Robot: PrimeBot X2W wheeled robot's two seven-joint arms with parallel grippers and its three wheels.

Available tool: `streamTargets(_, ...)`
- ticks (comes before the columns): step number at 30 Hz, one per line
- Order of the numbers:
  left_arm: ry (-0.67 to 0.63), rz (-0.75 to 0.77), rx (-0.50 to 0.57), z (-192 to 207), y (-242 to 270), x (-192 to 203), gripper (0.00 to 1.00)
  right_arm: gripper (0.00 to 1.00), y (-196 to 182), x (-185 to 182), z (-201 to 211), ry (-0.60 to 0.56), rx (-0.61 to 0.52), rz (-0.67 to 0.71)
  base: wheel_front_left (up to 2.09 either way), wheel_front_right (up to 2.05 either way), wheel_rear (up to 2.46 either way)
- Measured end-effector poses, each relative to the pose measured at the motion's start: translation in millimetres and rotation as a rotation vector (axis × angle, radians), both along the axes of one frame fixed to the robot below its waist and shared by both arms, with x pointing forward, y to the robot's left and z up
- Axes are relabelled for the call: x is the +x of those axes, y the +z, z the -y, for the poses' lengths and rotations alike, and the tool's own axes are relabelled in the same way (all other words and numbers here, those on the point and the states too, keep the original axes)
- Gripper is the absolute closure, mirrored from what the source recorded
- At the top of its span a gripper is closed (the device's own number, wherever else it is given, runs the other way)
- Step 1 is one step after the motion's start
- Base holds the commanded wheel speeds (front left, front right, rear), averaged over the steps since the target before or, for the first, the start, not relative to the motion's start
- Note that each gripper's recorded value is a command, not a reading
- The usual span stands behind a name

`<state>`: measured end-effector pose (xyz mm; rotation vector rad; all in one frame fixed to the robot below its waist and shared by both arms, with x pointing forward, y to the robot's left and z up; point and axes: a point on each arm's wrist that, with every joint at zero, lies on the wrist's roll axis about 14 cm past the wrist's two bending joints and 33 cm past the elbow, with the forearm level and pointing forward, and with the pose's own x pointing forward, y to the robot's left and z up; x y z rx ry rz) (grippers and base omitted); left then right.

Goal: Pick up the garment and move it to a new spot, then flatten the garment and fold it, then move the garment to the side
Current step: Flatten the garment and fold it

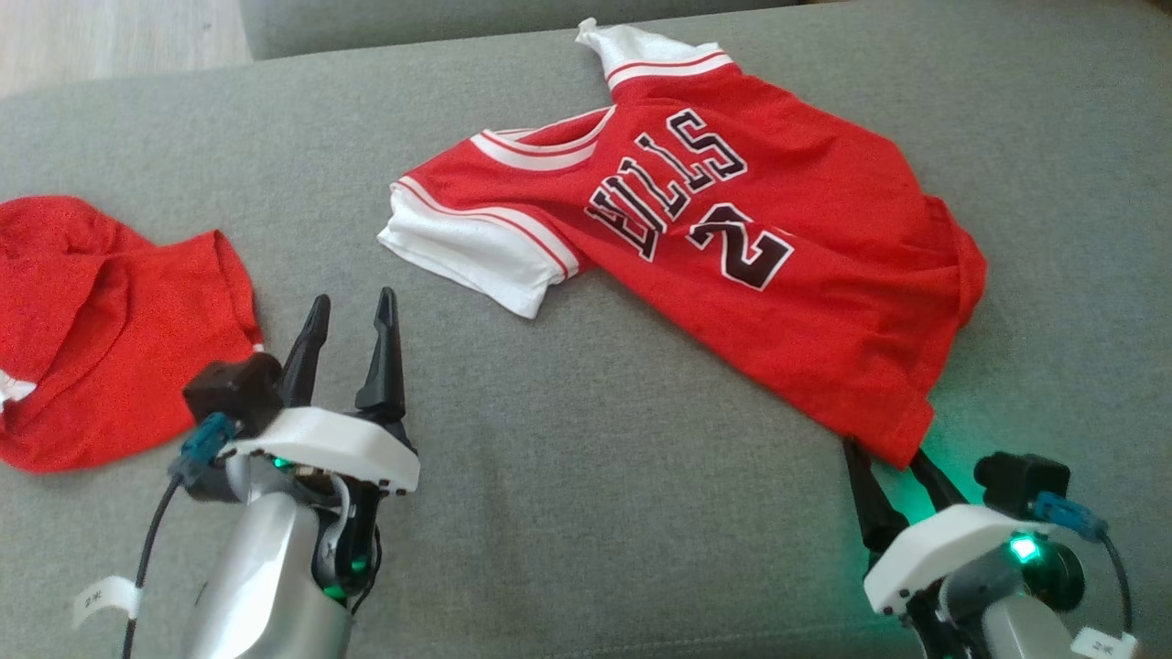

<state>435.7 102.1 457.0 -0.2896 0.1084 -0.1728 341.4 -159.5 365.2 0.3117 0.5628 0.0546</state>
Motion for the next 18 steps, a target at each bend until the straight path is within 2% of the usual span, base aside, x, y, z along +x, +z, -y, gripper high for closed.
streamTargets(2,0.007,-0.004,0.007,-2.9,-2.0,-0.2,0.00,0.00,-0.7,4.3,-3.8,0.013,0.002,-0.001,0.00,0.00,0.00)
streamTargets(3,0.011,-0.007,0.008,-4.4,-2.9,-0.2,0.00,0.53,-1.9,5.7,-5.5,0.018,0.003,-0.005,0.00,0.00,0.00)
streamTargets(4,0.012,-0.008,0.006,-5.3,-3.6,-0.4,0.00,1.00,-2.3,7.1,-6.6,0.022,0.003,-0.005,0.00,0.00,0.00)
streamTargets(8,0.019,-0.016,0.009,-7.8,-6.7,0.6,0.00,1.00,2.2,13.6,-1.5,0.012,-0.015,0.020,0.00,0.00,0.00)
streamTargets(14,-0.015,-0.040,0.017,2.2,-15.2,1.4,0.00,1.00,27.1,26.5,41.5,-0.079,-0.120,0.112,0.00,0.00,0.00)
streamTargets(18,-0.050,-0.054,0.029,11.5,-20.8,5.3,0.00,1.00,36.1,26.8,67.5,-0.129,-0.183,0.116,0.00,0.00,0.00)
